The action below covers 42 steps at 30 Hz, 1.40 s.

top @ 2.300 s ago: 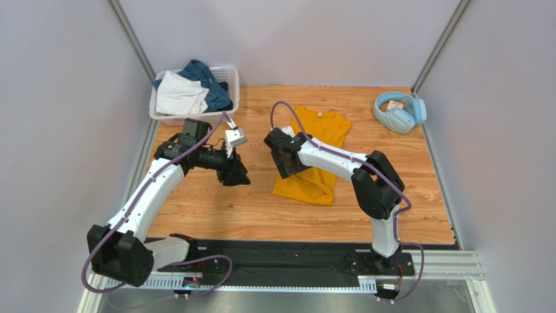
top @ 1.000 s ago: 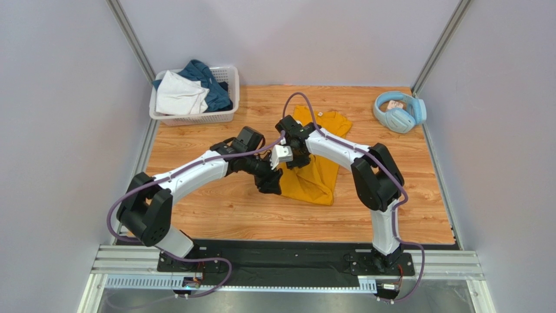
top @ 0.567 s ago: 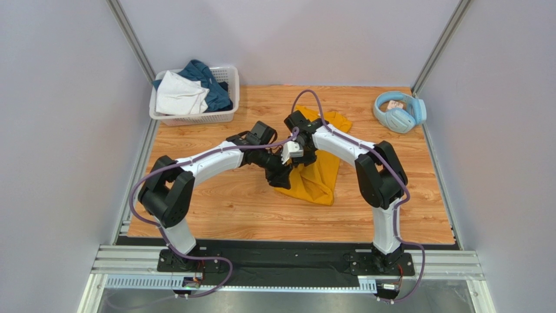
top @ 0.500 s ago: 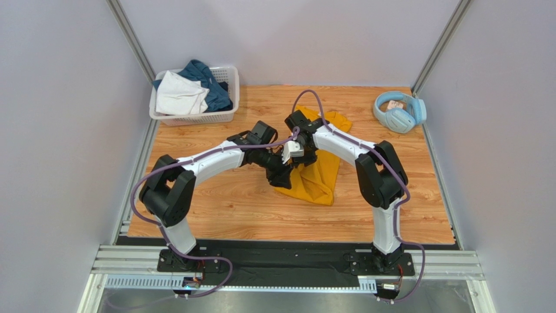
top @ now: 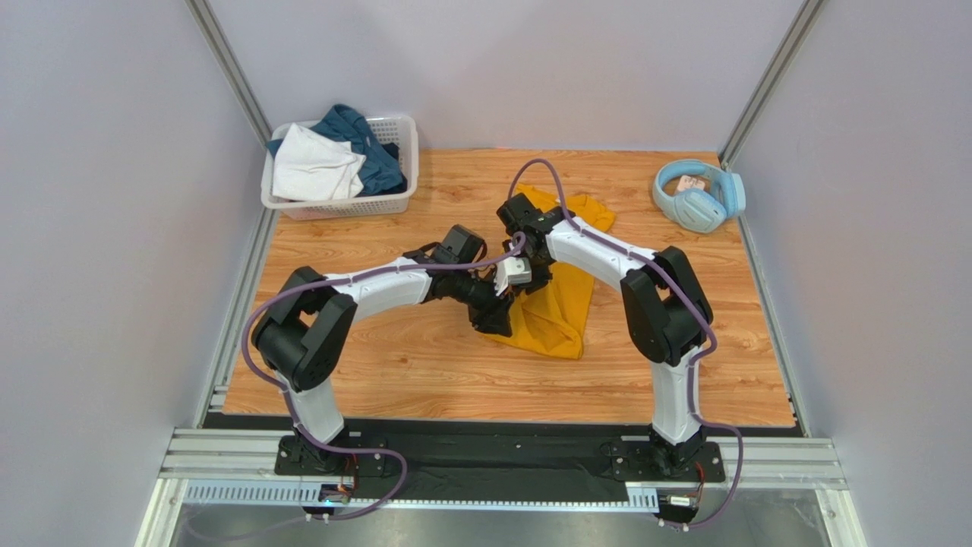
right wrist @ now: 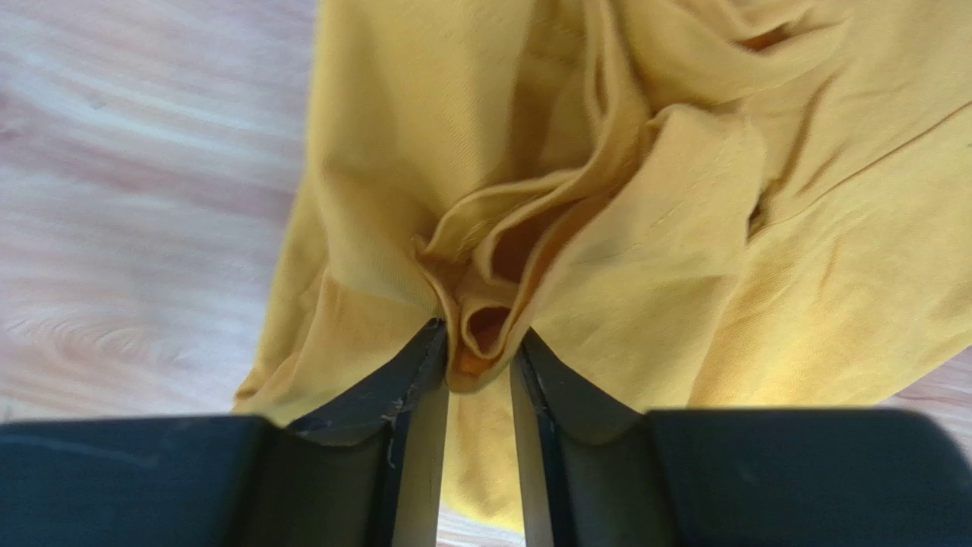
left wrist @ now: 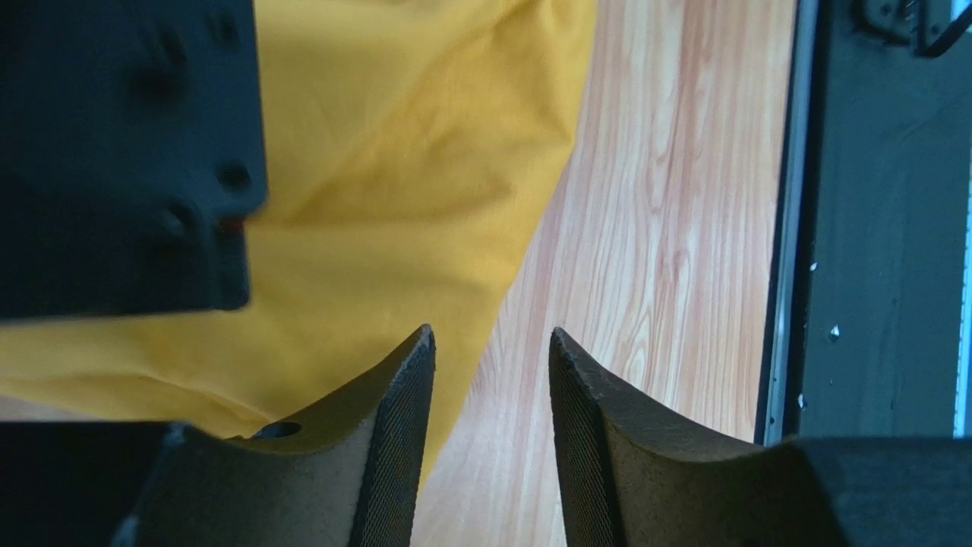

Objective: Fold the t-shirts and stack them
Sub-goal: Fold the tshirt

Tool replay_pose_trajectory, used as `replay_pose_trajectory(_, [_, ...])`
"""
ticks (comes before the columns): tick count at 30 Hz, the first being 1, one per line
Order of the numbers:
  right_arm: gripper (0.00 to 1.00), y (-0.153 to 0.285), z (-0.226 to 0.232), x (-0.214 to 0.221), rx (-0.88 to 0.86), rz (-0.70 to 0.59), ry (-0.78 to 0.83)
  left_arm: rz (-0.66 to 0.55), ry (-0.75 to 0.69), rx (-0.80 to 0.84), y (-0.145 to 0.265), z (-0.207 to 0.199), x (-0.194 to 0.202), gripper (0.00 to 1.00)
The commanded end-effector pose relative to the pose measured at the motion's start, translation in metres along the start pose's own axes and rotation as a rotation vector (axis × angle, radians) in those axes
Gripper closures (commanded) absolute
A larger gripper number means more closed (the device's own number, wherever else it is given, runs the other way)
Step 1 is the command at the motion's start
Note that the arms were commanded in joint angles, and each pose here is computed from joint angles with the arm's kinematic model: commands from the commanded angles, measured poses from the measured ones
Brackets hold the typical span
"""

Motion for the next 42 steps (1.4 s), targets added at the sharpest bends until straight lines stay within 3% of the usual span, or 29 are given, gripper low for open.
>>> replay_pose_trajectory(1, [0.61,0.049,0.027,-0.012,-0.096,-0.152,0.056,0.108,0.166,-0.060,-0.010,0.000,0.042,0.53])
replay_pose_trajectory(4, [0.40,0.061,0.026,-0.012,-0.103,-0.174,0.066,0.114,0.183,-0.061,-0.008,-0.002,0.045,0.56])
replay_pose_trajectory(7, [0.39,0.066,0.023,-0.014,-0.088,-0.185,0.065,0.095,0.182,-0.094,-0.003,0.001,0.038,0.57])
replay_pose_trajectory(22, [0.65,0.039,-0.001,-0.035,-0.037,-0.142,0.018,0.130,0.190,-0.094,0.002,-0.004,0.049,0.62])
replay_pose_trajectory(35, [0.66,0.010,-0.005,-0.032,-0.073,-0.052,-0.023,0.130,0.183,-0.091,0.001,-0.007,0.047,0.65])
replay_pose_trajectory(38, [0.59,0.011,-0.003,-0.033,-0.095,-0.053,-0.027,0.125,0.176,-0.088,0.001,-0.008,0.046,0.65])
replay_pose_trajectory(39, [0.54,0.012,-0.003,-0.033,-0.099,-0.052,-0.028,0.127,0.178,-0.088,0.001,-0.008,0.047,0.65])
replay_pose_trajectory(40, [0.43,0.013,-0.001,-0.032,-0.105,-0.044,-0.027,0.127,0.178,-0.084,0.001,-0.008,0.046,0.65])
replay_pose_trajectory(42, [0.40,0.017,0.000,-0.031,-0.107,-0.042,-0.018,0.131,0.178,-0.083,0.001,-0.008,0.047,0.66])
Point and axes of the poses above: each gripper's point midway between its finger pads, its own y axis back along the fingers, its own z axis along the line the jaws close on, x = y × z, the point moved 9 cm from there along y, back along the fingers, and after that the axes turned 2 degrees about y, right-handed, at the moved point
